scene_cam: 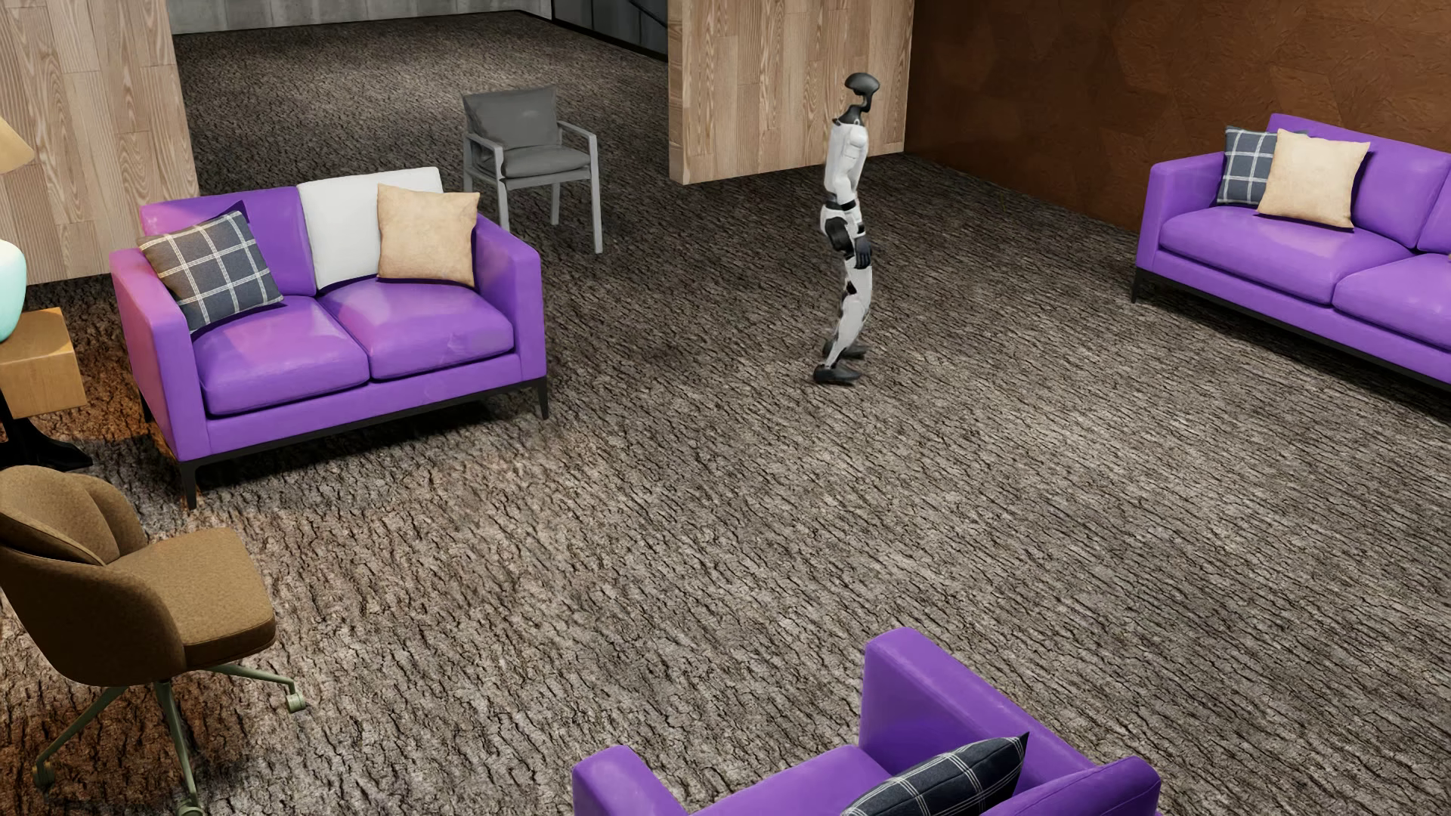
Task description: Walk to the officechair
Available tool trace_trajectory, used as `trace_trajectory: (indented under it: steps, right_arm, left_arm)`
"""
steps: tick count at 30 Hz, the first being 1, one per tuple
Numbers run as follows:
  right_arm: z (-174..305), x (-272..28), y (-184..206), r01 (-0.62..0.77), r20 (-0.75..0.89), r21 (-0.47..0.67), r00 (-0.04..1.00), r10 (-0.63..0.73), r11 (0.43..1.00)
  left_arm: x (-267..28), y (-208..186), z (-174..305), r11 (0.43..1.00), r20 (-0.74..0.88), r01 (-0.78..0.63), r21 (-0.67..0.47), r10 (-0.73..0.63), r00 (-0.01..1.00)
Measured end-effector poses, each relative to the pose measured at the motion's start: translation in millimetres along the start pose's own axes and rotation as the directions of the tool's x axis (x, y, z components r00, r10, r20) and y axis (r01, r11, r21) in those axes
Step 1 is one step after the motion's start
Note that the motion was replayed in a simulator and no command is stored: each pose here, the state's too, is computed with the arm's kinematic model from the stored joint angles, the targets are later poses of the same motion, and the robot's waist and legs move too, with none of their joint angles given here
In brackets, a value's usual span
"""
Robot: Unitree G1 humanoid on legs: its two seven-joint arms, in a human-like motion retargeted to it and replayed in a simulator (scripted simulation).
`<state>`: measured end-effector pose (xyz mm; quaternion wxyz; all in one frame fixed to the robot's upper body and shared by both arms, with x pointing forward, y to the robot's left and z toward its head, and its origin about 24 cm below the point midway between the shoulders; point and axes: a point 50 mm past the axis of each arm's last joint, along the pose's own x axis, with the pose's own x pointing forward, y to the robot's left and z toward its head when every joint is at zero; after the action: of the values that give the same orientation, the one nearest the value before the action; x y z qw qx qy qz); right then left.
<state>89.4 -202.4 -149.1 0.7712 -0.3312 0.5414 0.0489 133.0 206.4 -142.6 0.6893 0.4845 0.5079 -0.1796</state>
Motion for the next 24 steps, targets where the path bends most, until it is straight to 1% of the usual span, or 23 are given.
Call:
trace_trajectory:
  steps: [2, 3, 4, 6, 8, 10, 11, 13, 15, 16, 17, 18, 19, 20, 21, 22, 24]
  right_arm:
    - [-1, -4, 5, 0.01, 0.007, 0.101, 1.0, -0.011, 0.995]
    - [-3, -6, 8, 0.011, 0.003, 0.147, 1.0, -0.012, 0.989]
    - [-2, -6, 7, 0.027, -0.01, 0.151, 1.0, -0.026, 0.988]
    - [-9, -4, 1, 0.033, -0.037, 0.098, 0.999, -0.029, 0.995]
    - [-10, -1, -9, 0.029, -0.04, 0.025, 0.999, -0.028, 0.999]
    - [-2, 2, -19, 0.045, -0.016, 0.055, 0.999, -0.044, 0.997]
    - [8, 3, -23, 0.063, 0.017, 0.068, 0.998, -0.064, 0.996]
    - [36, 2, -27, 0.09, 0.131, 0.008, 0.987, -0.09, 0.996]
    - [62, -3, -23, 0.091, 0.273, -0.049, 0.959, -0.074, 0.995]
    - [72, -7, -19, 0.081, 0.332, -0.052, 0.941, -0.059, 0.995]
    - [79, -12, -15, 0.074, 0.378, -0.045, 0.925, -0.051, 0.996]
    - [83, -15, -13, 0.07, 0.409, -0.028, 0.911, -0.052, 0.997]
    - [81, -16, -15, 0.068, 0.408, 0.004, 0.911, -0.064, 0.998]
    - [75, -16, -19, 0.073, 0.382, 0.048, 0.92, -0.086, 0.996]
    - [67, -15, -23, 0.088, 0.347, 0.103, 0.931, -0.118, 0.991]
    - [60, -14, -29, 0.11, 0.306, 0.167, 0.939, -0.158, 0.98]
    - [49, -14, -43, 0.141, 0.262, 0.258, 0.942, -0.209, 0.956]
  left_arm:
    - [4, 15, -2, 0.994, -0.02, -0.01, 0.105, 0.012, 1.0]
    - [6, 26, -3, 0.99, -0.032, -0.033, 0.139, 0.038, 0.999]
    - [7, 36, -2, 0.987, -0.041, -0.057, 0.149, 0.063, 0.997]
    - [7, 56, 4, 0.983, -0.004, -0.126, 0.136, 0.128, 0.992]
    - [3, 73, 9, 0.977, 0.054, -0.207, 0.055, 0.204, 0.977]
    - [-2, 81, 2, 0.959, 0.072, -0.28, -0.053, 0.283, 0.956]
    - [-4, 81, -7, 0.945, 0.057, -0.309, -0.112, 0.316, 0.947]
    - [-8, 68, -37, 0.914, -0.052, -0.327, -0.24, 0.324, 0.945]
    - [-10, 39, -74, 0.886, -0.219, -0.31, -0.346, 0.245, 0.945]
    - [-10, 21, -82, 0.891, -0.274, -0.269, -0.365, 0.173, 0.946]
    - [-12, 1, -89, 0.922, -0.298, -0.185, -0.34, 0.081, 0.951]
    - [-14, -19, -93, 0.959, -0.29, -0.066, -0.276, -0.017, 0.957]
    - [-16, -39, -91, 0.976, -0.266, 0.059, -0.208, -0.114, 0.957]
    - [-19, -56, -85, 0.975, -0.242, 0.142, -0.174, -0.182, 0.953]
    - [-21, -70, -77, 0.961, -0.227, 0.196, -0.196, -0.239, 0.944]
    - [-23, -81, -68, 0.944, -0.208, 0.221, -0.243, -0.273, 0.939]
    - [-26, -91, -48, 0.922, -0.15, 0.213, -0.324, -0.272, 0.95]
